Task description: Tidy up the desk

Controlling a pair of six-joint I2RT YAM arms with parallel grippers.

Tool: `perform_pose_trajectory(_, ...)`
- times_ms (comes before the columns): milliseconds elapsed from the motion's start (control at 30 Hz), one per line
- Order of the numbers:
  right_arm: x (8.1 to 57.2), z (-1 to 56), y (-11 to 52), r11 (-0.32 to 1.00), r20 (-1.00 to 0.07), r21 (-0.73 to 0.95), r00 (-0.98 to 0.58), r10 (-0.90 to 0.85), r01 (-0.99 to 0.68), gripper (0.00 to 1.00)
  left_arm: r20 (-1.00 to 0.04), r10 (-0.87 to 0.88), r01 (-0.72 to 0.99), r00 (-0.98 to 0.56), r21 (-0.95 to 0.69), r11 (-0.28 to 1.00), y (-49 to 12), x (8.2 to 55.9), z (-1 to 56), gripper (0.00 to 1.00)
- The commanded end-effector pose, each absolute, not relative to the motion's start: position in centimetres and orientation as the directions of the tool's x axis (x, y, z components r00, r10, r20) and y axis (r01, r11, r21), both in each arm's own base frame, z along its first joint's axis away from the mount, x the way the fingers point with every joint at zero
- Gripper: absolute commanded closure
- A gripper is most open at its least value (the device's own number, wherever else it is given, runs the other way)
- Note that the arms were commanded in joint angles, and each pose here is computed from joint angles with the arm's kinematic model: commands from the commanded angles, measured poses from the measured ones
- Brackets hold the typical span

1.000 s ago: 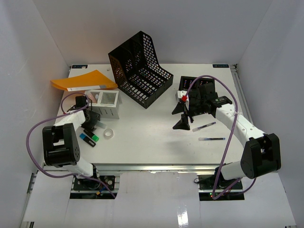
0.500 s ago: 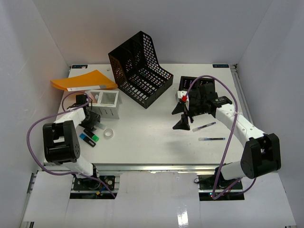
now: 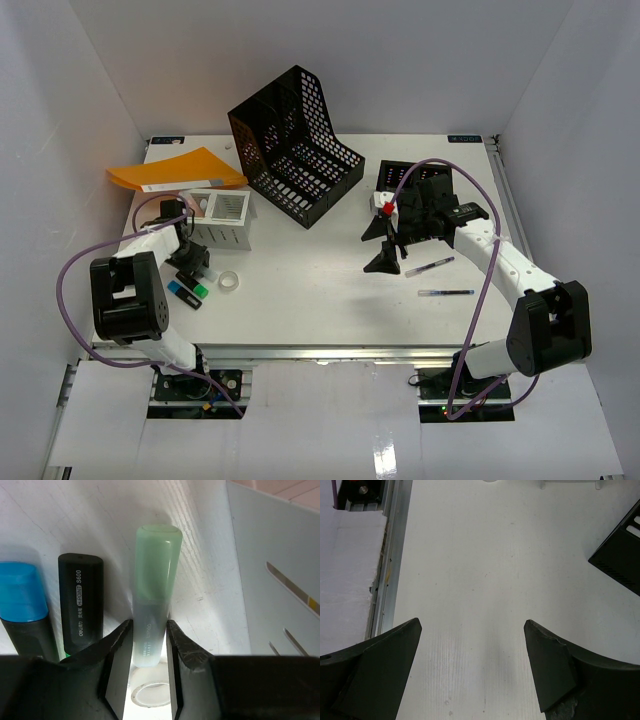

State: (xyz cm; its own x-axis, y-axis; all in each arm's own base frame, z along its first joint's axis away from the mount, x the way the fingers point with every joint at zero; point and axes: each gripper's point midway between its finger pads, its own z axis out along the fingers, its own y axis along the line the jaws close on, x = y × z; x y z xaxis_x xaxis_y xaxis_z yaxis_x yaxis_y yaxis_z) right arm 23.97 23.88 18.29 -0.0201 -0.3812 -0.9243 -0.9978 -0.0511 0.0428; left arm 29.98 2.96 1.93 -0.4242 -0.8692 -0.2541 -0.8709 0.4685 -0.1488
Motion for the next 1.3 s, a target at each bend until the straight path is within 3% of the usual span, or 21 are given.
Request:
perform_pose_trajectory(0,23.4,18.7,23.8,-0.070,-0.934,0.033,-0.006,-0.357,-0.997,0.10,-0.245,-0.859,-0.866,-0.450,-0.114,0.487,3.1,29.0,1.5,0.68)
perform_pose_trajectory(133,23.4,18.7,23.8,-0.070,-0.934,0.033,-0.006,-0.357,-0.997,0.10,-0.290,-0.848,-0.854,-0.443,-0.153,0.498,3.5,29.3,2.6,0.78)
perform_pose_trajectory(300,23.4,18.5,23.8,-0.069,-0.933,0.035,-0.008,-0.361,-0.997,0.10,-0.395,-0.816,-0.802,-0.421,-0.258,0.538,3.8,30.2,6.6,0.99)
perform_pose_trajectory(633,22.4,18.5,23.9,-0.127,-0.942,0.034,0.011,-0.337,-0.991,0.10,-0.630,-0.677,-0.507,-0.380,-0.470,0.722,2.3,30.1,17.6,1.00)
perform_pose_trajectory(800,21.5,19.7,24.0,-0.177,-0.954,-0.042,0.092,-0.284,-0.983,0.10,-0.650,-0.603,-0.125,-0.462,-0.625,0.770,-3.7,30.1,21.0,1.00)
perform_pose_trajectory(867,21.6,20.3,24.3,-0.169,-0.957,-0.069,0.113,-0.266,-0.983,0.10,-0.655,-0.540,0.106,-0.529,-0.682,0.723,-7.4,29.6,22.5,1.00)
perform_pose_trajectory(1000,21.1,21.8,25.3,-0.203,-0.978,0.104,-0.063,-0.197,-0.974,0.10,-0.703,-0.408,0.428,-0.582,-0.692,0.581,-12.7,28.1,24.6,1.00)
perform_pose_trajectory(1100,21.8,23.9,26.3,-0.266,-0.966,0.230,-0.186,-0.180,-0.936,0.10,-0.755,-0.299,0.575,-0.584,-0.645,0.503,-16.8,26.9,25.2,1.00)
perform_pose_trajectory(1267,25.0,26.4,28.2,-0.239,-0.917,0.384,-0.337,-0.213,-0.892,0.10,-0.790,-0.205,0.676,-0.577,-0.603,0.423,-21.7,25.8,24.5,1.00)
